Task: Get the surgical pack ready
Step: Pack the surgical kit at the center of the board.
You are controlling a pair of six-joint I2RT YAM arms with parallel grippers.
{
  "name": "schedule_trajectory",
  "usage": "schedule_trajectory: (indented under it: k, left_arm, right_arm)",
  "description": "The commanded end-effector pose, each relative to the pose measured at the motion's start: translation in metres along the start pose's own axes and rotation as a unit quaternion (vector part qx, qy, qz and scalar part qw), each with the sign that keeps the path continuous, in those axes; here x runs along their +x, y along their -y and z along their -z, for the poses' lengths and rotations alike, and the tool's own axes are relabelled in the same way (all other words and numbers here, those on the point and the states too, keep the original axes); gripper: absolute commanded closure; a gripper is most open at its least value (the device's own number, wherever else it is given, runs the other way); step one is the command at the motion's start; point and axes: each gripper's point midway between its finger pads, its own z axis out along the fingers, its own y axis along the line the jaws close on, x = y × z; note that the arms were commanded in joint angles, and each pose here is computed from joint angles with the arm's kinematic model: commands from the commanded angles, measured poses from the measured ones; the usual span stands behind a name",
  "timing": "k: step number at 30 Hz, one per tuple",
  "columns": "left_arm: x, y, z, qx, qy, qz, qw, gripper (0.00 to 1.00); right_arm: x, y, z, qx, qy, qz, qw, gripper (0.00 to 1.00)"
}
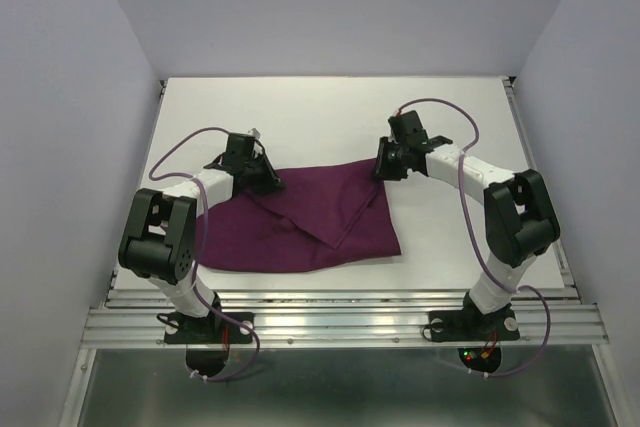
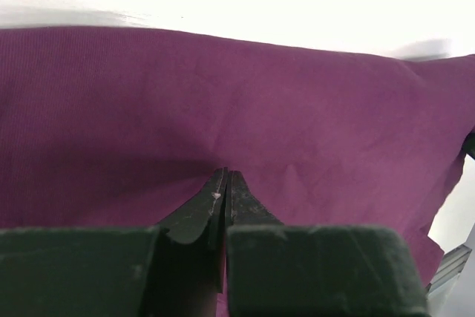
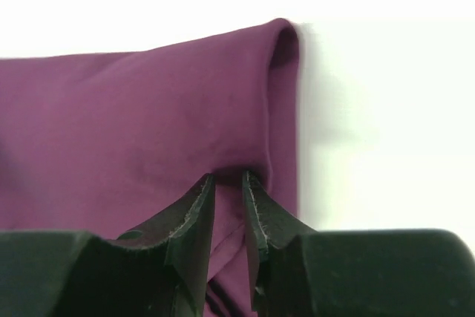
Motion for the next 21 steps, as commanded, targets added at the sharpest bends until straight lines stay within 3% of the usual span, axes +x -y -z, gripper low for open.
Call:
schedule_trajectory:
  k: [1, 8, 13, 21]
  left_arm:
    - [-0.011, 0.014, 0.009, 0.024, 0.021, -0.016, 0.999, 0.92]
    - [-0.022, 0.036, 0.029, 0.049, 0.027, -0.038, 0.998, 0.98]
    - [-0.017, 0.051, 0.044, 0.067, 0.023, -0.054, 0.996, 1.0]
    - [0.047, 0.04, 0.058, 0.065, -0.046, -0.056, 0.995, 1.0]
  right_arm:
    - [-0.004, -0.002, -0.003, -0.018, 0.009, 0.012, 1.0, 0.73]
    - [-0.03, -0.031, 0.038, -0.071, 0.042, 0.024, 0.996, 0.73]
    - [-0.008, -0.029, 0.034, -0.085, 0.016, 0.013, 0.996, 0.73]
    - [0.026, 0.004, 0.001, -0.033, -0.018, 0.005, 0.999, 0.75]
